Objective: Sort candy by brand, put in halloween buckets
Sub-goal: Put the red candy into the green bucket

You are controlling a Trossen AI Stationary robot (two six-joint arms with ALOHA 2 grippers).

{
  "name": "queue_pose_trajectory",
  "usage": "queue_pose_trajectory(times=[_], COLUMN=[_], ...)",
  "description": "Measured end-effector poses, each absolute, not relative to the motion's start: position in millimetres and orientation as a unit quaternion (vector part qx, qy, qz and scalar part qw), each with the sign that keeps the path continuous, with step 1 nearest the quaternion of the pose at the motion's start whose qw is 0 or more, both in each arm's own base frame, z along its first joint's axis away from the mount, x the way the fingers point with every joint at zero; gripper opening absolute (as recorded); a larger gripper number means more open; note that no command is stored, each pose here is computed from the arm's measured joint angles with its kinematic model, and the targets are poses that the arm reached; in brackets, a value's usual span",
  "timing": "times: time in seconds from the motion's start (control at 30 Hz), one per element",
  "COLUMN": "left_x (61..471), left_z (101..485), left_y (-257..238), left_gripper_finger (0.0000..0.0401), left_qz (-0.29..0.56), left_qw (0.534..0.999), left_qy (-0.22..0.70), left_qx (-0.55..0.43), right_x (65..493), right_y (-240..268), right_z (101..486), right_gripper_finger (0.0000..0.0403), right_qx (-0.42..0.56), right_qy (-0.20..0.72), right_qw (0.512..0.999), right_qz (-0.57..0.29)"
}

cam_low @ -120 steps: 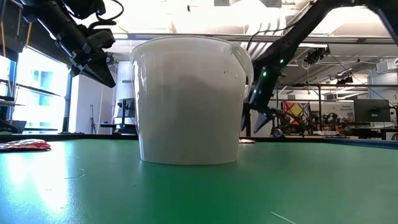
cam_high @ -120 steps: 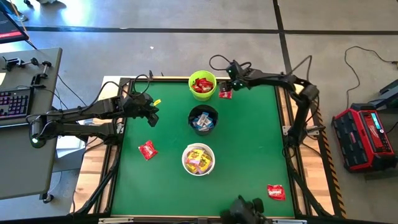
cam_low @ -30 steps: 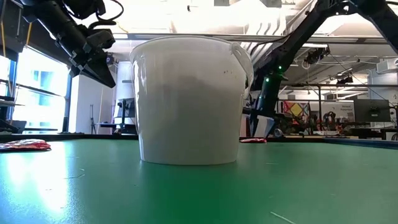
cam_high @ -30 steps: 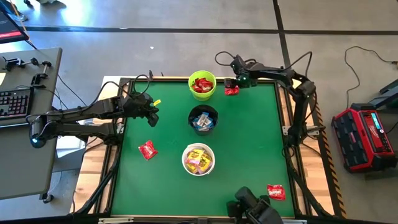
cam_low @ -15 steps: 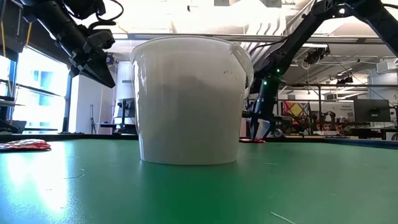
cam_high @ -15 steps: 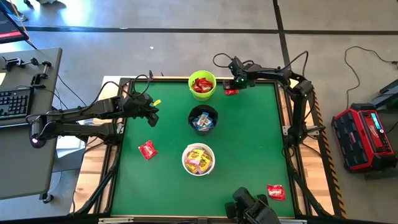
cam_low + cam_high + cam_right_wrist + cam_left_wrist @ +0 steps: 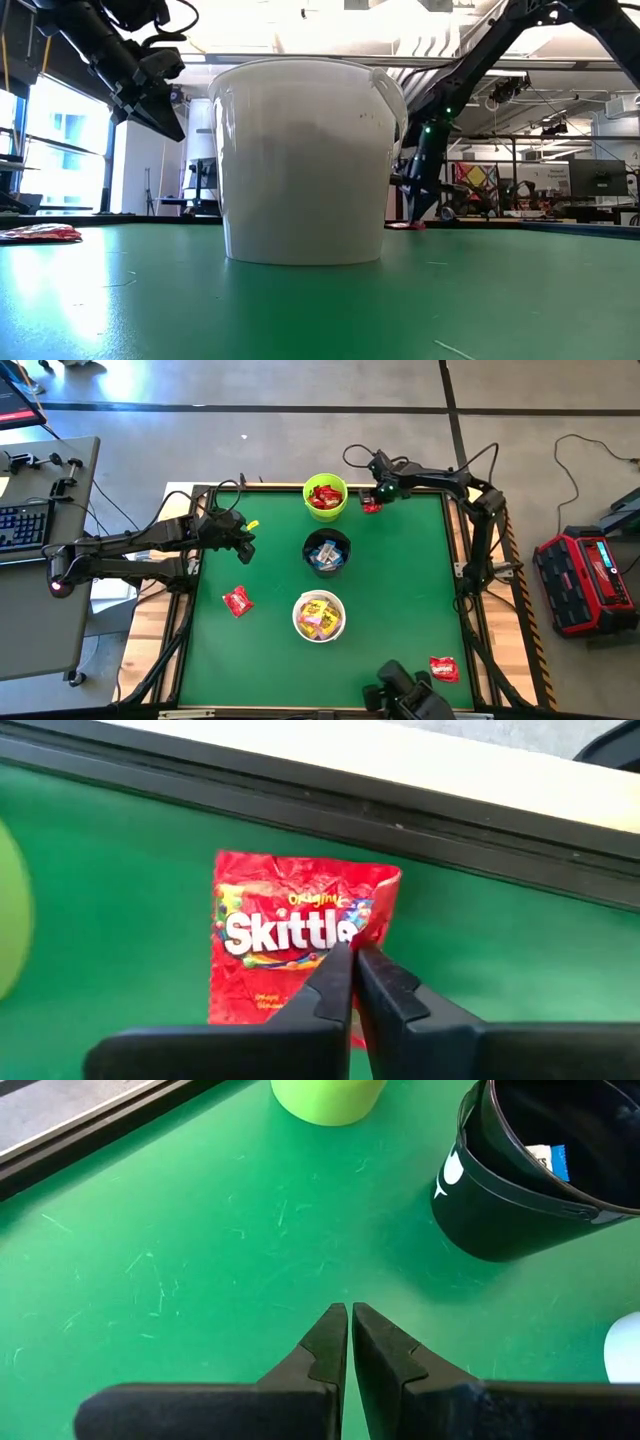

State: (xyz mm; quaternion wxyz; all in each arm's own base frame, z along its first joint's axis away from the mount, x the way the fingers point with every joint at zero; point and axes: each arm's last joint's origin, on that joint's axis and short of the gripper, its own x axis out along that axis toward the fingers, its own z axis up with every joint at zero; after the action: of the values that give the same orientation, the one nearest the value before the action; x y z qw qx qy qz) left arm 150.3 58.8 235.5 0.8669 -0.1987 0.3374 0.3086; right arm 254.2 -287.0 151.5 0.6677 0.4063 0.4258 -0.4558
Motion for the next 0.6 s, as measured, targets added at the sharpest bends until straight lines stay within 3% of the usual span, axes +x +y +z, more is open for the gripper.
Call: queue_pose_trajectory(times=[0.27,0.6], left_x=[150.3,150.3], left_z=[235.5,235.6], left_y=[58.8,58.8], left_gripper_finger=[0.0011,0.0011], left_qz=[0.309,0.306], left_qw=[0.867,0.869], left_qy=[0.337,0.34], left_qx=[-0.198,-0.191], right_x=[248.6,243.1], right_y=[-282.0,-260.9], right_z=[176.2,238.8], right_gripper_finger=[0.0,0.0], right_qx=[0.42,0.418], right_qy=[0.407,0.336], right_qw=[0.681,0.734], right_qz=[-0.441,-0.416])
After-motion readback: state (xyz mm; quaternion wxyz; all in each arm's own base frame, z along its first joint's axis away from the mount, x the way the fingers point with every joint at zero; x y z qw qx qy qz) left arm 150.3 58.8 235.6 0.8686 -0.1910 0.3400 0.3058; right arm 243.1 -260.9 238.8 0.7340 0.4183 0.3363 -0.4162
